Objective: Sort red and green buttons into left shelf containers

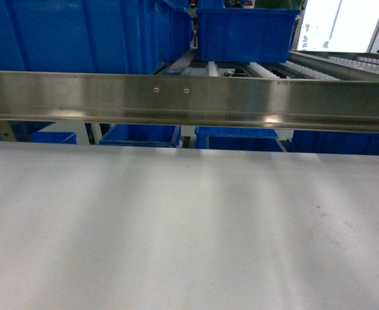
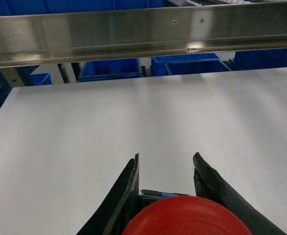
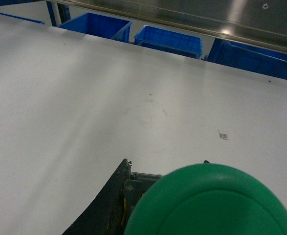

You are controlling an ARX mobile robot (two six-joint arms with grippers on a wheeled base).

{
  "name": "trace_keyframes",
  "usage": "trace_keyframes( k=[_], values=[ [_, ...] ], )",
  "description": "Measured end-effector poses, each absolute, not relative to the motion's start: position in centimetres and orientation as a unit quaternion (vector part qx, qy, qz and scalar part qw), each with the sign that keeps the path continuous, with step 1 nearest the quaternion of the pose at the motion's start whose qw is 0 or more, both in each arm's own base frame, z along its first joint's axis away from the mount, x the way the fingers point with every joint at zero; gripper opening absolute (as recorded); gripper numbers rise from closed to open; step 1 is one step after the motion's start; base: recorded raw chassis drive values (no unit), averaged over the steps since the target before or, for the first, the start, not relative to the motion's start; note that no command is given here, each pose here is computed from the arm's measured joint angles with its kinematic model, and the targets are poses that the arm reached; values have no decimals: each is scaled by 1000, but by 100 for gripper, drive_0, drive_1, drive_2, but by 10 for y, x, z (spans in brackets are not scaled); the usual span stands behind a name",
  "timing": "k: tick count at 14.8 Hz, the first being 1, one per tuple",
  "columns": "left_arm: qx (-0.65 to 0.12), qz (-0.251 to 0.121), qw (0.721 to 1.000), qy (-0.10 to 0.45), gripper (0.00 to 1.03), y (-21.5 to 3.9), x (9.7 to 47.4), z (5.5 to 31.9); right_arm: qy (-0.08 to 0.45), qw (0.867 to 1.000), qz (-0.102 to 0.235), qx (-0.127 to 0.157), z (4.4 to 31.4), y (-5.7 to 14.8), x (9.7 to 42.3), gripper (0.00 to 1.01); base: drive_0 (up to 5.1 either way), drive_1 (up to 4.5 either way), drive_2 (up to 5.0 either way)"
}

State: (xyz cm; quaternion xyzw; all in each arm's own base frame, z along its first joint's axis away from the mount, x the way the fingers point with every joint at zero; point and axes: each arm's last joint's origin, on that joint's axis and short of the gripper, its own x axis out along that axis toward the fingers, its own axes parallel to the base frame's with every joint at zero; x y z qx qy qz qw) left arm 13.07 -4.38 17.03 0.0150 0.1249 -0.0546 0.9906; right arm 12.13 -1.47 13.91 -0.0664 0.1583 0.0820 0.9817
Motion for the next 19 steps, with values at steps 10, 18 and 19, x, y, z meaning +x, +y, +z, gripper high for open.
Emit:
trace_keyframes(
  k=[10,18,19],
  values=[
    [15,-56,990,125,29,-44,131,170,157,982,82,-67,139,-15,121,35,-485,172,309],
    [15,-55,990,126,29,-44,131,170,157,982,82,-67,139,-15,121,35,-505,241,241],
    [15,-56,990,125,29,-44,131,170,159,982,82,-66,139,-15,121,35,-499,246,246]
  ],
)
